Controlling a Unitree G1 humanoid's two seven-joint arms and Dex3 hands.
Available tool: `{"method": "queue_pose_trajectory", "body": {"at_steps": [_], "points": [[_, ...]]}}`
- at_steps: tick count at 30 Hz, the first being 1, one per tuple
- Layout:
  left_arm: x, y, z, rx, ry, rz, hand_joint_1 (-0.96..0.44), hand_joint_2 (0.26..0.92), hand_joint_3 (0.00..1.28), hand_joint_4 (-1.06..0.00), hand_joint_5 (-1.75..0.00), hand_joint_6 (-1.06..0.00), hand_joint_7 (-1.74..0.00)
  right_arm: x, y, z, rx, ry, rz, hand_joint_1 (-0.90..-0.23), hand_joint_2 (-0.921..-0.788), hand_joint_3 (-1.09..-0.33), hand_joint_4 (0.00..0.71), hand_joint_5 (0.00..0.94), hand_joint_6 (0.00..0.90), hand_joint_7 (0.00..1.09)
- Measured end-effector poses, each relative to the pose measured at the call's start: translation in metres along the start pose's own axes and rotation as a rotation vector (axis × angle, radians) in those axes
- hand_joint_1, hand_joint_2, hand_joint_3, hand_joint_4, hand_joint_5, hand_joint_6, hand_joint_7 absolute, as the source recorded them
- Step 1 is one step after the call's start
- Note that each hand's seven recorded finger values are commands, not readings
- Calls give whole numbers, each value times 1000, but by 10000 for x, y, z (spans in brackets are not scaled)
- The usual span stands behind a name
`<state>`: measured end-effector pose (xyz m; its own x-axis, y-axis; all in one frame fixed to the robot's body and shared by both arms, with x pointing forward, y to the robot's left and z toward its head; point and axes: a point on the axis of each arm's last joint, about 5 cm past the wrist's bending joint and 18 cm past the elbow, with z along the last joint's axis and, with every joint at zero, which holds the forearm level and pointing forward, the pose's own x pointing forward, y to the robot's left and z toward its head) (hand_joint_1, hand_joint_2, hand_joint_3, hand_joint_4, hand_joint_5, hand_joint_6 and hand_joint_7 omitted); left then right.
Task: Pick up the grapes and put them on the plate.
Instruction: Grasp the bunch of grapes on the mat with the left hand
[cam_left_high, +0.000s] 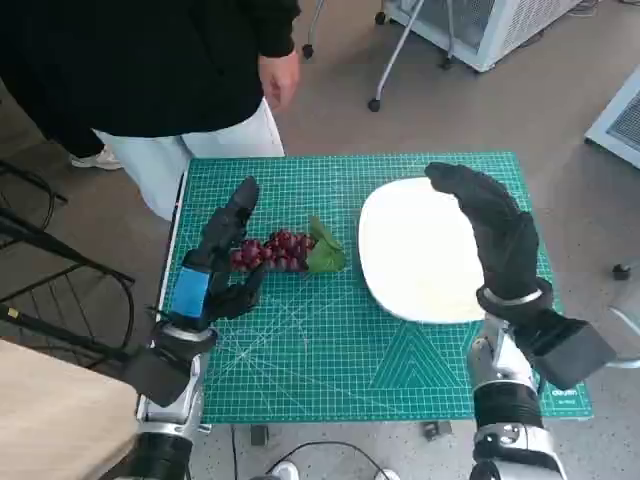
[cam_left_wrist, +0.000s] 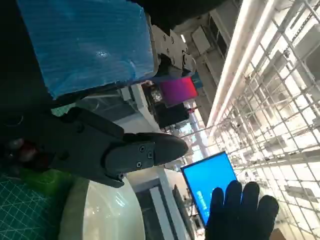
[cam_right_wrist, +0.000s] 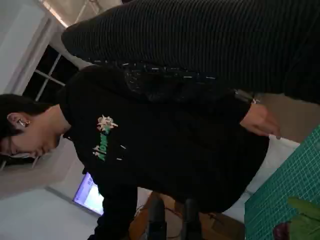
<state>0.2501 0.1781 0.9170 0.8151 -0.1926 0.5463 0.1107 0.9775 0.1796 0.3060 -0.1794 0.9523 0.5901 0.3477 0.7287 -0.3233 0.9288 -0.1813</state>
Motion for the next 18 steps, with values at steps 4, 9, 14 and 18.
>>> {"method": "queue_pose_trajectory", "body": {"at_steps": [4, 9, 14, 18], "points": [[0, 0, 0, 0, 0, 0, -564, 921, 440, -215, -1, -292, -11, -1, 1, -2, 1, 1, 0, -592, -921, -651, 215, 2, 1, 357], [0, 0, 0, 0, 0, 0, -564, 921, 439, -215, -1, -293, -11, -2, 1, -3, 1, 2, 1, -592, -921, -651, 215, 2, 2, 357], [0, -1, 1, 1, 0, 0, -565, 921, 439, -215, -1, -293, -10, -2, 2, -3, 1, 3, 3, -593, -921, -650, 215, 1, 2, 357], [0, -1, 2, 2, -1, 0, -565, 921, 438, -215, -1, -293, -10, -4, 1, -4, 2, 3, 5, -593, -921, -649, 216, 2, 3, 358]]}}
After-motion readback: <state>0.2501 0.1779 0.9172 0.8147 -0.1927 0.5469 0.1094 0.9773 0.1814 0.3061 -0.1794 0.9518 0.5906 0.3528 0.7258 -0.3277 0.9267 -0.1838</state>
